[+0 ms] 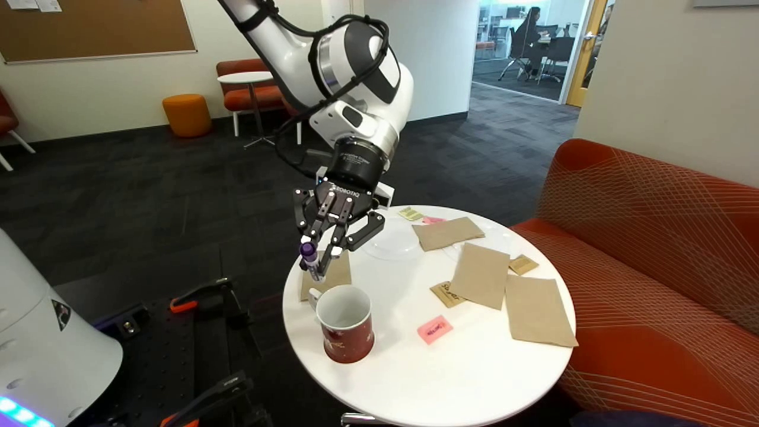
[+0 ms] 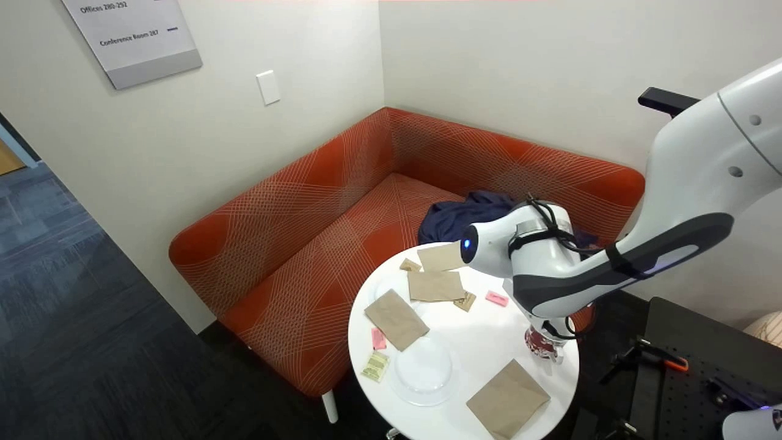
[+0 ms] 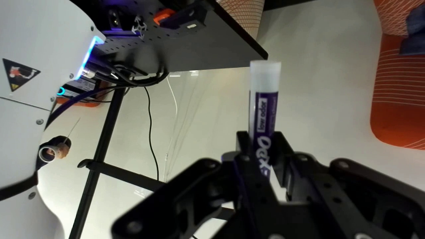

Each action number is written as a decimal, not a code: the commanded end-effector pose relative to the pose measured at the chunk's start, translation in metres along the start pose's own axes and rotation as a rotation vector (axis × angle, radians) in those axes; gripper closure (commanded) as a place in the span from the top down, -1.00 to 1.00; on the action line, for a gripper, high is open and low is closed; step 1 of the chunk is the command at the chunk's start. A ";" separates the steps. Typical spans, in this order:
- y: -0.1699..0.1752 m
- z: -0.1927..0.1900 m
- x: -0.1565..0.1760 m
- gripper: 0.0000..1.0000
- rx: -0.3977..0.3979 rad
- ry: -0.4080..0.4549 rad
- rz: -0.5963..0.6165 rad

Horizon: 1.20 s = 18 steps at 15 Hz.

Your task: Put the marker in the red cup

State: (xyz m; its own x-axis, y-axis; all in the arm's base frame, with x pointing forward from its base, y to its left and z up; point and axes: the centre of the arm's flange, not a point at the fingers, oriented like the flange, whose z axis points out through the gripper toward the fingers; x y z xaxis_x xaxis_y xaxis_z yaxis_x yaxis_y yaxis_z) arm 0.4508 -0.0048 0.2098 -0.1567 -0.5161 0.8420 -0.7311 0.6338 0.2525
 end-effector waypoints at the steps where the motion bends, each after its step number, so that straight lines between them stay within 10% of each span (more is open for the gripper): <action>1: -0.012 0.003 -0.005 -0.90 0.033 -0.003 0.005; 18: -0.061 -0.049 -0.083 -0.90 0.034 0.020 -0.036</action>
State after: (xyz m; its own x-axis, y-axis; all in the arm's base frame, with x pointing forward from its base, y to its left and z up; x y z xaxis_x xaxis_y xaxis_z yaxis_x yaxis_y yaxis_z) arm 0.5068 0.0138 0.1515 -0.1383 -0.5335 0.8344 -0.7737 0.5842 0.2453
